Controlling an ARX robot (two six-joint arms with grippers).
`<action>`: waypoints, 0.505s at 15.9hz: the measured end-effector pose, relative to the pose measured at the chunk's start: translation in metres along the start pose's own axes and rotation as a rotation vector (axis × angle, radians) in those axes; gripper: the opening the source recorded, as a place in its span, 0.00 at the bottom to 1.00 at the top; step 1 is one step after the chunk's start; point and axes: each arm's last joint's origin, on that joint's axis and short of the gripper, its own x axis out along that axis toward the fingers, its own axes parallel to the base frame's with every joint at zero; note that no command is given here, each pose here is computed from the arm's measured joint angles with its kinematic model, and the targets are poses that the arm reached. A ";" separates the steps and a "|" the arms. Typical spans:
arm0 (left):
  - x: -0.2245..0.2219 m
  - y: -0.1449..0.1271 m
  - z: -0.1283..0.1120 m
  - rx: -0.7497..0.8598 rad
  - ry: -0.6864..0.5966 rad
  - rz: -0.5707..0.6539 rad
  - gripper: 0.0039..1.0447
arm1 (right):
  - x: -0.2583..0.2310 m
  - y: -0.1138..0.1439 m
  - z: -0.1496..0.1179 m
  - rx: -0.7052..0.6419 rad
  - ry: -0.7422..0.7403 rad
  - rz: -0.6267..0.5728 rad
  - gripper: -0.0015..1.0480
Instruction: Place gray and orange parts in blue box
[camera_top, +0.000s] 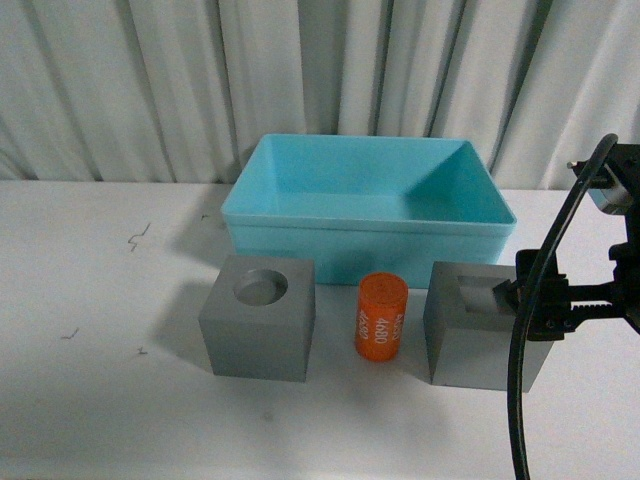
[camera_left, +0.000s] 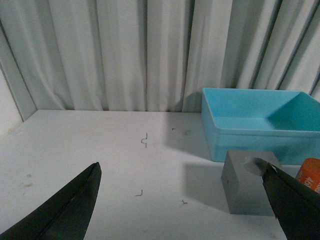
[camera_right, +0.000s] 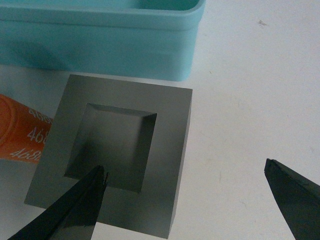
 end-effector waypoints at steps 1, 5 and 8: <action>0.000 0.000 0.000 0.000 0.000 0.000 0.94 | 0.002 0.000 0.001 0.003 0.002 -0.009 0.94; 0.000 0.000 0.000 0.000 0.000 0.000 0.94 | 0.013 0.003 -0.002 0.029 0.031 -0.023 0.94; 0.000 0.000 0.000 0.000 0.000 0.000 0.94 | 0.019 0.007 -0.001 0.052 0.041 -0.024 0.94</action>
